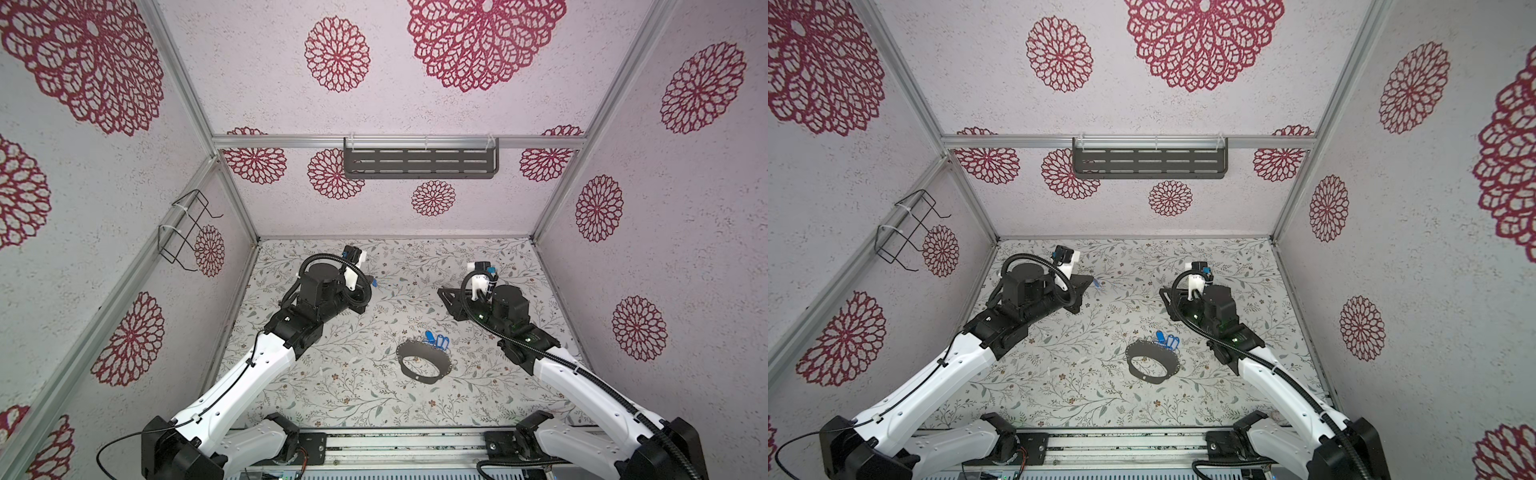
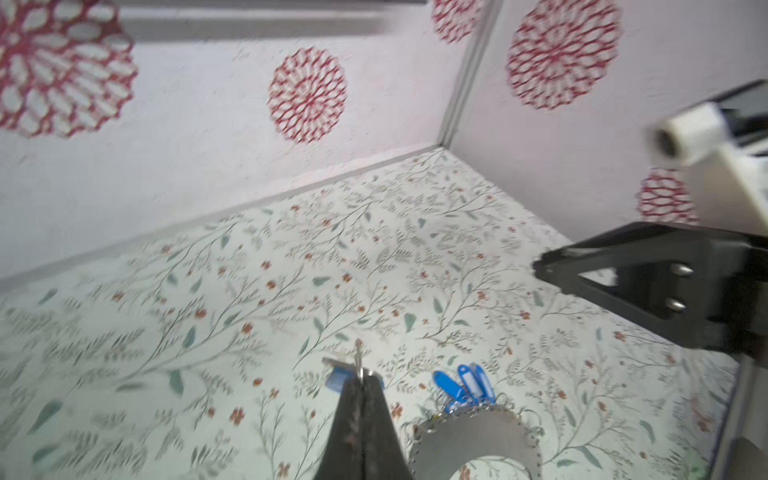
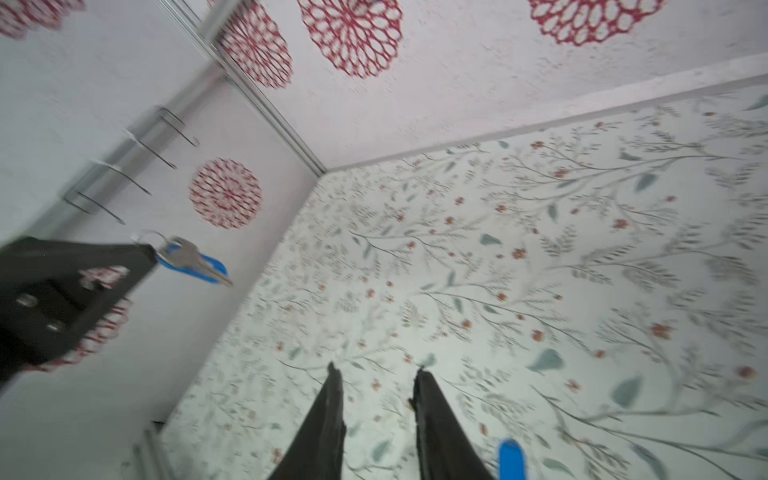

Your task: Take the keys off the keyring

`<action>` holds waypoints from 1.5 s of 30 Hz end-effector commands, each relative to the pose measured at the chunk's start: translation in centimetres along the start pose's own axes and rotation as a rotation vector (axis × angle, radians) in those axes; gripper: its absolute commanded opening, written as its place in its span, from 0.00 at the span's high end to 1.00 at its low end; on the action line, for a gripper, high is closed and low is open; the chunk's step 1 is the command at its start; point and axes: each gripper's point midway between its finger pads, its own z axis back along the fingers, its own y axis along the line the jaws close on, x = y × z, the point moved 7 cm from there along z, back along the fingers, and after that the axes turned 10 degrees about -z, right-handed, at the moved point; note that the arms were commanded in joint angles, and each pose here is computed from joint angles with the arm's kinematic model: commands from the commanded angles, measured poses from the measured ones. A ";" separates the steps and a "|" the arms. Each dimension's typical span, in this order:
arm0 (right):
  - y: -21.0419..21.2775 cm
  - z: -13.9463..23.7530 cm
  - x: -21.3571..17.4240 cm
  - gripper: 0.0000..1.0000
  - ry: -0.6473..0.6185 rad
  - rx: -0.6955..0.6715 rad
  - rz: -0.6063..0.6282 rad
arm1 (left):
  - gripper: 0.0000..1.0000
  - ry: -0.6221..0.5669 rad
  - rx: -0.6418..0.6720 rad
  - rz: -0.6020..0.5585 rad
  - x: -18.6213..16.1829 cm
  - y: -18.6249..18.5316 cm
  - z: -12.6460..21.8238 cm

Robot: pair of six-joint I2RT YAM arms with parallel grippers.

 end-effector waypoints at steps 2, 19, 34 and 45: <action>-2.6 1.2 -4.6 0.57 0.183 -0.219 0.046 | 1.00 0.257 0.195 0.115 -6.5 1.7 0.4; -5.1 -1.7 -17.9 0.48 0.555 -0.272 0.005 | 1.00 0.298 0.177 0.453 -8.8 3.2 -0.5; -12.9 -4.2 -10.1 0.48 0.393 -0.484 -0.077 | 1.00 0.405 0.142 0.563 -12.2 3.2 -3.1; -9.2 -1.0 -4.5 0.30 0.238 -0.499 0.028 | 1.00 0.687 0.143 0.584 -17.0 3.8 -9.1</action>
